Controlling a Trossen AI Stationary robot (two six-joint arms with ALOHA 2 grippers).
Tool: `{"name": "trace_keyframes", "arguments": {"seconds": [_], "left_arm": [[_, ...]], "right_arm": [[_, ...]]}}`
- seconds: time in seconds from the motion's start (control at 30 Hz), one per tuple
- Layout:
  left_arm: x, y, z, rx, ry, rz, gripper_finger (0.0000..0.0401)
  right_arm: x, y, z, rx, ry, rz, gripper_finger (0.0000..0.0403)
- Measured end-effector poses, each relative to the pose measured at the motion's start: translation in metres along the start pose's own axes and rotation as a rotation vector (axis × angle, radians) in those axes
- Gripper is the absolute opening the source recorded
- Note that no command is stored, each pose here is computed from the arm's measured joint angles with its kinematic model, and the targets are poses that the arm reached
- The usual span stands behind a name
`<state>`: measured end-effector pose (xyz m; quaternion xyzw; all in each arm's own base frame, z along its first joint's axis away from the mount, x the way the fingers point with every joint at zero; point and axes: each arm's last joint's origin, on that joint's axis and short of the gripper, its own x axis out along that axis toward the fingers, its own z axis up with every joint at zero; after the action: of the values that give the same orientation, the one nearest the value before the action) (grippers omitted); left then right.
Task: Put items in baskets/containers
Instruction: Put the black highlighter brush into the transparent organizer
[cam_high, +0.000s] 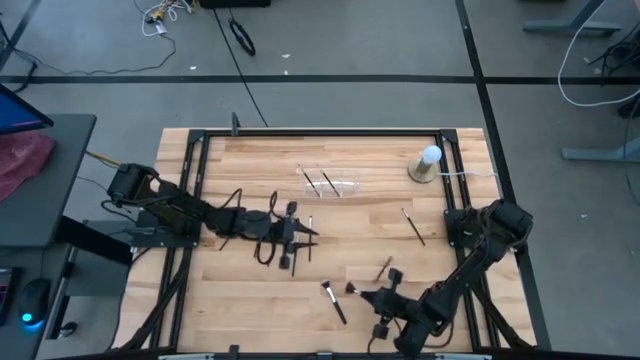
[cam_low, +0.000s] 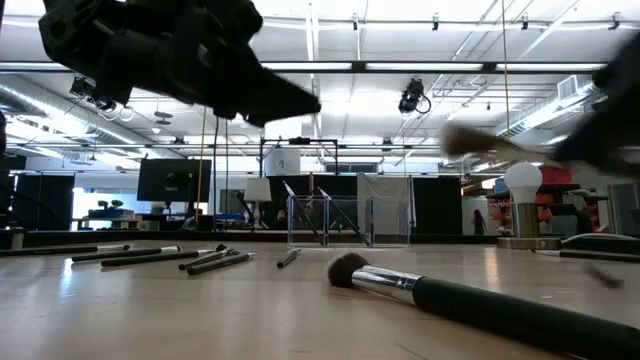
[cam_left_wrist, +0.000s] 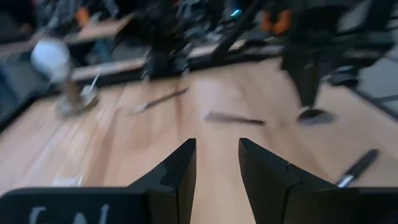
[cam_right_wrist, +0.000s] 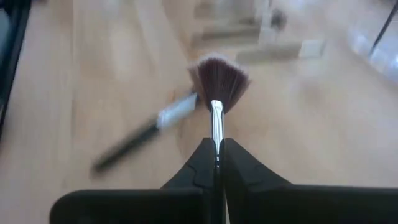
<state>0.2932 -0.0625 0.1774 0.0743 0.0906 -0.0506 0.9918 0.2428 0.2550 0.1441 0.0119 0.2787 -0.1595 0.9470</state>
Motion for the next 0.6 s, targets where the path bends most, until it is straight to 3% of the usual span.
{"name": "trace_keyframes", "arguments": {"seconds": [0.1, 0.27, 0.43, 0.6], "left_arm": [[-0.001, -0.007, 0.006, 0.054, -0.061, -0.065, 0.0126], [-0.003, -0.016, 0.014, 0.125, -0.149, -0.133, 0.0126], [-0.004, -0.021, 0.017, 0.155, -0.189, -0.171, 0.0126], [-0.005, -0.022, 0.018, 0.180, -0.205, -0.206, 0.0126]], "right_arm": [[0.004, 0.003, 0.025, -0.036, -0.098, 0.036, 0.0010], [0.018, -0.001, 0.054, -0.217, -0.172, 0.084, 0.0010], [0.026, -0.015, 0.075, -0.350, -0.174, 0.106, 0.0011], [0.024, -0.033, 0.090, -0.394, -0.179, 0.148, 0.0011]]}}
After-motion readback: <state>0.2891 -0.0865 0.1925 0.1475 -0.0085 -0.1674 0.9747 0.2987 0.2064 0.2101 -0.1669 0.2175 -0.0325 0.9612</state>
